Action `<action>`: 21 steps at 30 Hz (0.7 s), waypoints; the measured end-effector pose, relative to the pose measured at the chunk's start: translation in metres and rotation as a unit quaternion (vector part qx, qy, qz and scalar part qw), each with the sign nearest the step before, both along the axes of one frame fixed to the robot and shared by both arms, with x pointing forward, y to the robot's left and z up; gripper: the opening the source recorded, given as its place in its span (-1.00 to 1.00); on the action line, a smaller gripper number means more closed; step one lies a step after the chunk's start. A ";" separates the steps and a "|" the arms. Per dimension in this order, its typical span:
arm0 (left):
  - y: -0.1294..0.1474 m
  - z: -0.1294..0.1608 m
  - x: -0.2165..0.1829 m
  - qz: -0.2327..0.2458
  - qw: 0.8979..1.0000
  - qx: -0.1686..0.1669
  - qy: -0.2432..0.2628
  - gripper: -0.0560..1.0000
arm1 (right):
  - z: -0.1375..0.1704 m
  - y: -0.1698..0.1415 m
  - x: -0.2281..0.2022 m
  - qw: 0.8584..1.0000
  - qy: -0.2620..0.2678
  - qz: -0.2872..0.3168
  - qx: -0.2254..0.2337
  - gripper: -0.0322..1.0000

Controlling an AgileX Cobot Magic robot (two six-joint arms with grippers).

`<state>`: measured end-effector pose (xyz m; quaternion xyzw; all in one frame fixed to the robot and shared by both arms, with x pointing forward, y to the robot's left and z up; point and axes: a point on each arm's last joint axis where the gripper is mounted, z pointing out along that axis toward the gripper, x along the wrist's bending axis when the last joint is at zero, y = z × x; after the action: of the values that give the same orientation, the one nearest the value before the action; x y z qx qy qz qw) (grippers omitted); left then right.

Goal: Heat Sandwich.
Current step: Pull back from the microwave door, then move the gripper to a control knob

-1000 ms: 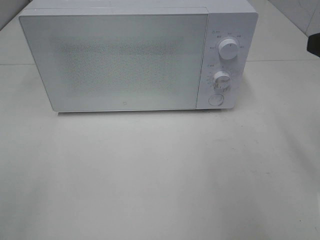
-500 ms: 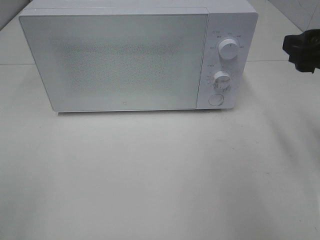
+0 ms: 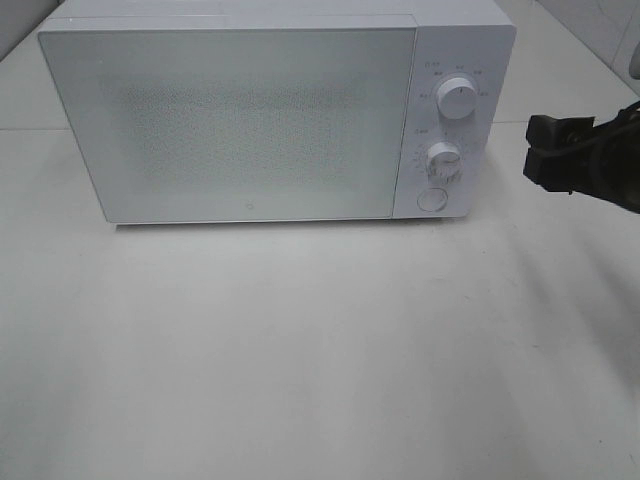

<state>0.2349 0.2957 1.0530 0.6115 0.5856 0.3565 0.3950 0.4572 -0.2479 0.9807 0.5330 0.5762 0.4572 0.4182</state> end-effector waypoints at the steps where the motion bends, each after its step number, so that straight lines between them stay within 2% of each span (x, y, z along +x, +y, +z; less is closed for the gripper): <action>1: 0.000 0.000 0.000 0.000 1.000 0.000 0.000 0.98 | -0.004 0.004 -0.001 1.000 -0.004 -0.008 0.008 0.53; 9: 0.000 0.000 0.000 0.000 1.000 0.000 0.000 0.98 | -0.014 0.017 -0.003 0.999 -0.019 -0.024 0.015 0.53; 21: 0.000 0.000 0.000 0.000 1.000 0.000 0.000 0.98 | -0.038 0.044 -0.007 1.000 -0.008 -0.022 -0.001 0.53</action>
<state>0.2349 0.2957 1.0530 0.6115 0.5856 0.3565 0.3950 0.4500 -0.2039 0.9423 0.5417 0.5609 0.4517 0.4335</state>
